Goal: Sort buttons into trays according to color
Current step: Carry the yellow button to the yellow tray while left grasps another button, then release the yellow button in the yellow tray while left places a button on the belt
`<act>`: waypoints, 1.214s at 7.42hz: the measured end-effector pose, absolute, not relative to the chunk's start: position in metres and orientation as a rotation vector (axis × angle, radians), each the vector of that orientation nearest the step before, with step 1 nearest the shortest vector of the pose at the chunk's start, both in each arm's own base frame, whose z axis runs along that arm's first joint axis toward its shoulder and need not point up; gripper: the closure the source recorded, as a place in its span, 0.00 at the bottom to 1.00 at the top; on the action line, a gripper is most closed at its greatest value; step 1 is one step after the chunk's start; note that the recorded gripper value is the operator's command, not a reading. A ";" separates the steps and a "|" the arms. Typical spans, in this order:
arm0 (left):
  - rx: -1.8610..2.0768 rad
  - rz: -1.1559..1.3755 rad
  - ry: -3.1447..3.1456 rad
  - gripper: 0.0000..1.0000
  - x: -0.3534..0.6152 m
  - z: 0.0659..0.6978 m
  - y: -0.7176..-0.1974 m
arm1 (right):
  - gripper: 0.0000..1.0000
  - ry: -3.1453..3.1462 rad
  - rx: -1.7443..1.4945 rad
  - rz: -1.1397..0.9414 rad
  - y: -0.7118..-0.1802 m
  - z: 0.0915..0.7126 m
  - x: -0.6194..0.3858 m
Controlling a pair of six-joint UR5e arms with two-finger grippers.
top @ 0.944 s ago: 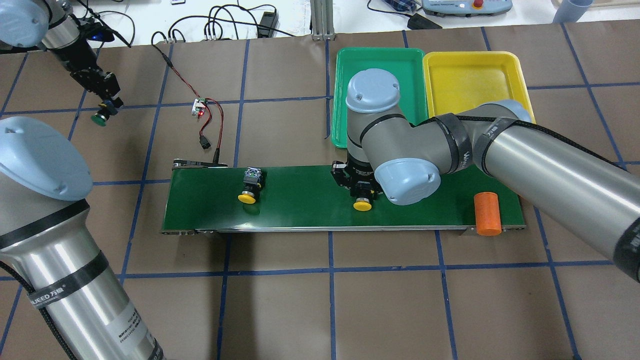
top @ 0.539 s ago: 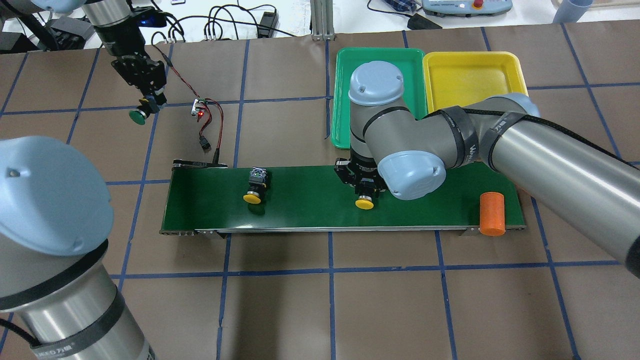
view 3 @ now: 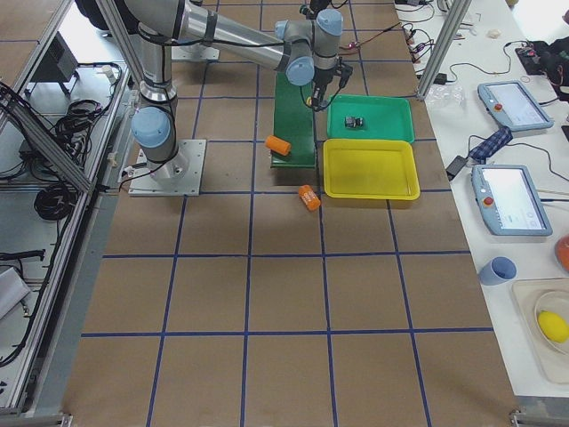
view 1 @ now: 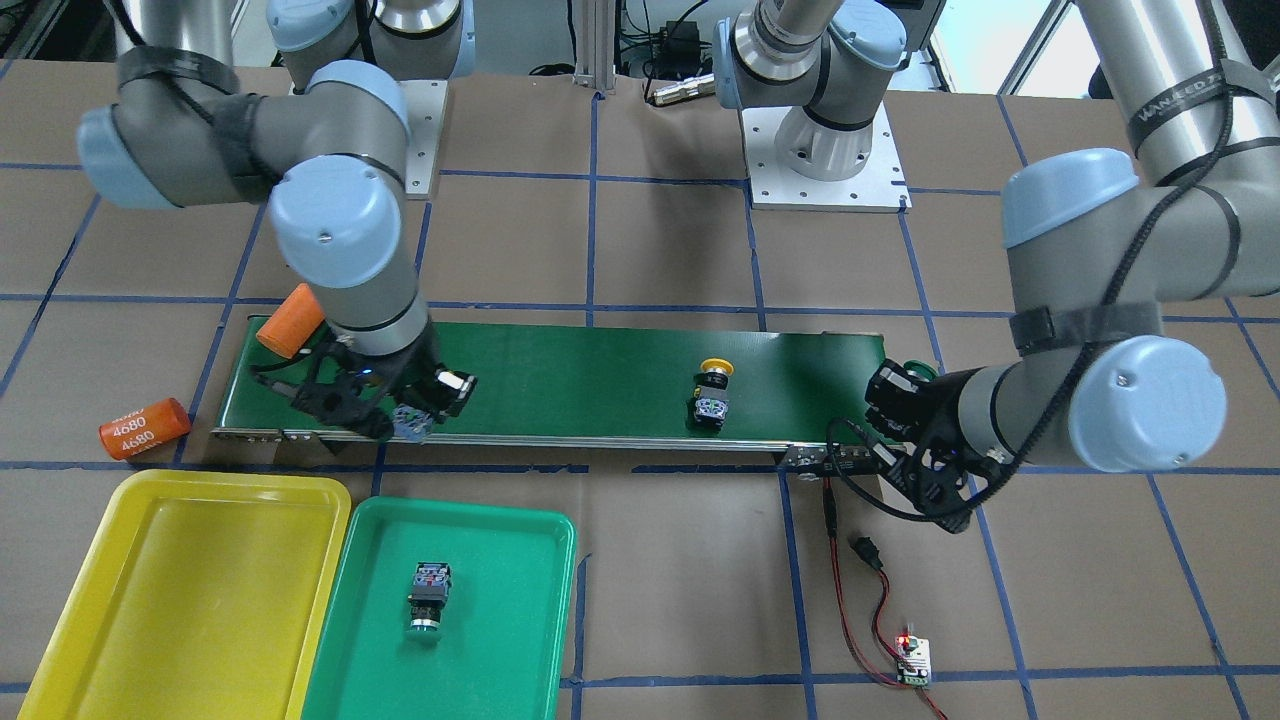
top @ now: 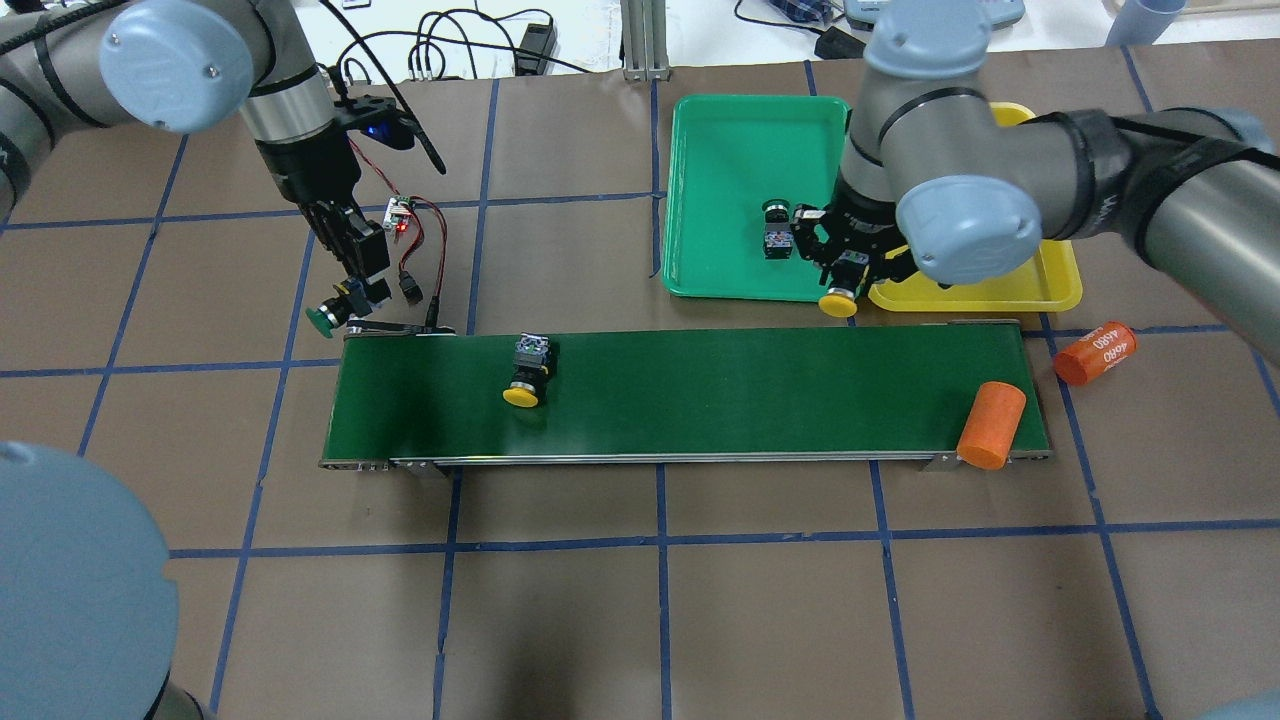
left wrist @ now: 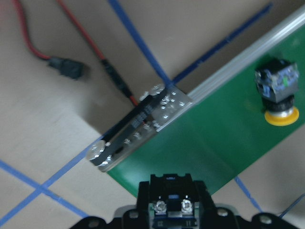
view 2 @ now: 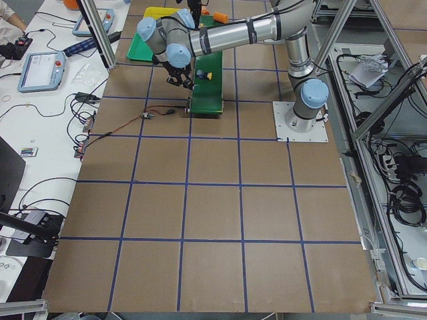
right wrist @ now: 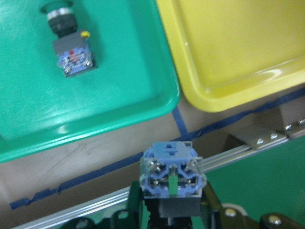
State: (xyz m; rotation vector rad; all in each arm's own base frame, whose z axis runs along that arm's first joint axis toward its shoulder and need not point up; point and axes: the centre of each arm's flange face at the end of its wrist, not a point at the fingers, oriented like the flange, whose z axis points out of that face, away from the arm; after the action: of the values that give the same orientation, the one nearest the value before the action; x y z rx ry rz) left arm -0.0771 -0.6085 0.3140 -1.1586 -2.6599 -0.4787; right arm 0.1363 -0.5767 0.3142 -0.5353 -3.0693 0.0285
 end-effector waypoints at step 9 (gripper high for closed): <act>-1.471 -0.322 -2.495 0.00 -0.110 0.265 -0.552 | 0.00 -2.986 -0.271 0.058 -0.677 0.251 -0.053</act>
State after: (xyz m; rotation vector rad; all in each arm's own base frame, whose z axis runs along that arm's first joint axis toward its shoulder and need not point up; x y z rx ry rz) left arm -0.1097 -0.5523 0.2655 -1.4710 -2.4951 -0.3219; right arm -0.0534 -0.6767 0.2514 -0.2711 -2.9859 0.0579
